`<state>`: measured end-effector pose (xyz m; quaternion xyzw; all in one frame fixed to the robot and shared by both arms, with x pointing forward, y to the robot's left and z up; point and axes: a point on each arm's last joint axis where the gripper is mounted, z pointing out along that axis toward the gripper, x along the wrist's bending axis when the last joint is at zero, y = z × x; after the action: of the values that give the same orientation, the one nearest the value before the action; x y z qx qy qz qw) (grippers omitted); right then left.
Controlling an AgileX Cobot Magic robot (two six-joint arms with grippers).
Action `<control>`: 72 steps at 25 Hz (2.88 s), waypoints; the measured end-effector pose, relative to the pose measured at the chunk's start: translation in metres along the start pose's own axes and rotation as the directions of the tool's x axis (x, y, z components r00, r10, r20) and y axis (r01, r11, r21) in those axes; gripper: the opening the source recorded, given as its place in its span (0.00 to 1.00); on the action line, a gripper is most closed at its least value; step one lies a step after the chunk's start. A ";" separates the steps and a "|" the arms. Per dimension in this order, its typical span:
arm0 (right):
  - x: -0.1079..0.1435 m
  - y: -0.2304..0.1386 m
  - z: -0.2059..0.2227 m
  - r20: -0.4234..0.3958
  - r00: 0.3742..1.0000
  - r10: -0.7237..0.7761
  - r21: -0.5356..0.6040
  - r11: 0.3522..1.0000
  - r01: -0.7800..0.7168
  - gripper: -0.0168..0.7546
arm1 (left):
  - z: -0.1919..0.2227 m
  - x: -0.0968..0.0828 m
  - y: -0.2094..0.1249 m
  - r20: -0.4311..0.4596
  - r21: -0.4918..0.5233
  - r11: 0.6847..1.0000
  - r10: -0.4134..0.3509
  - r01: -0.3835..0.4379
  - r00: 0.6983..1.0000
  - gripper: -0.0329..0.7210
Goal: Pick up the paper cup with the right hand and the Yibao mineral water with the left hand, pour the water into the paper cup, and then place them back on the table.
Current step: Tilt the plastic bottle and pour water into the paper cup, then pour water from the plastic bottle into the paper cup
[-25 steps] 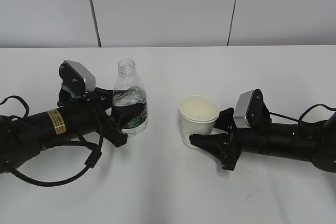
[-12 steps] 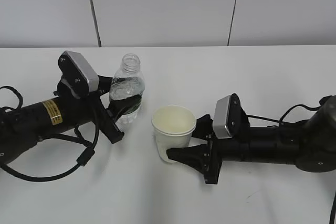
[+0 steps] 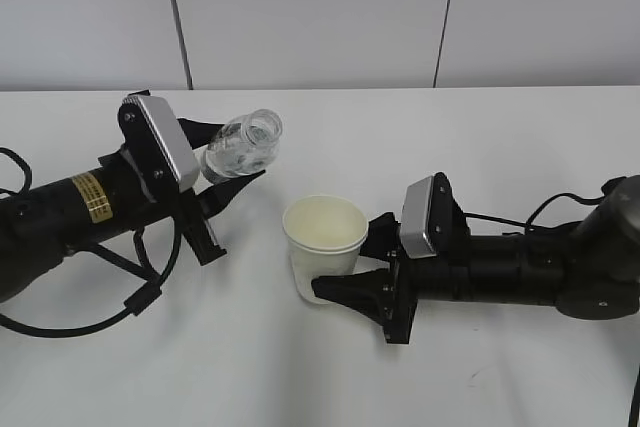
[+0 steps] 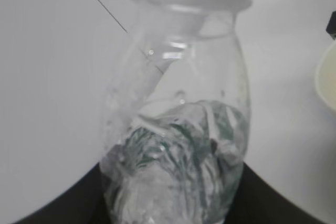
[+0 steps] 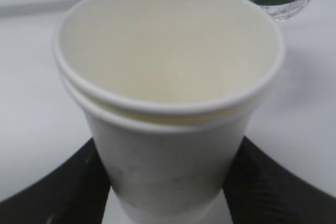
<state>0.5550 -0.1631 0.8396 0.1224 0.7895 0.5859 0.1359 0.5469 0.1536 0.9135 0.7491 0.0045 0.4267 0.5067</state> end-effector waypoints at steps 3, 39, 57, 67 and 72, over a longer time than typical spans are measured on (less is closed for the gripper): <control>-0.001 0.003 0.004 -0.012 1.000 0.011 -0.008 1.000 -0.011 0.64 | 0.000 0.000 0.000 0.002 0.000 0.996 0.085 -0.085 0.996 0.48; 0.008 0.006 0.019 -0.086 0.996 -0.011 -0.012 1.000 0.010 0.64 | 0.000 0.000 0.000 0.001 0.000 0.683 0.731 -0.731 0.683 0.48; 0.011 0.006 0.019 -0.119 0.993 -0.026 -0.007 1.000 0.026 0.64 | 0.000 0.001 0.000 -0.003 0.014 0.662 0.750 -0.750 0.662 0.48; 0.014 0.005 0.019 -0.144 0.989 -0.038 -0.002 0.999 0.038 0.64 | 0.000 0.001 0.000 -0.004 0.014 0.645 0.764 -0.764 0.645 0.48; 0.015 0.005 0.018 -0.159 0.986 -0.045 0.000 0.999 0.045 0.64 | 0.000 0.001 0.000 -0.004 0.014 0.633 0.774 -0.774 0.633 0.48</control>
<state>0.5478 -0.1401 0.8379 0.0577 0.8014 0.5891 0.0856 0.5479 0.1545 0.9141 0.6795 -0.3121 0.6062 0.2707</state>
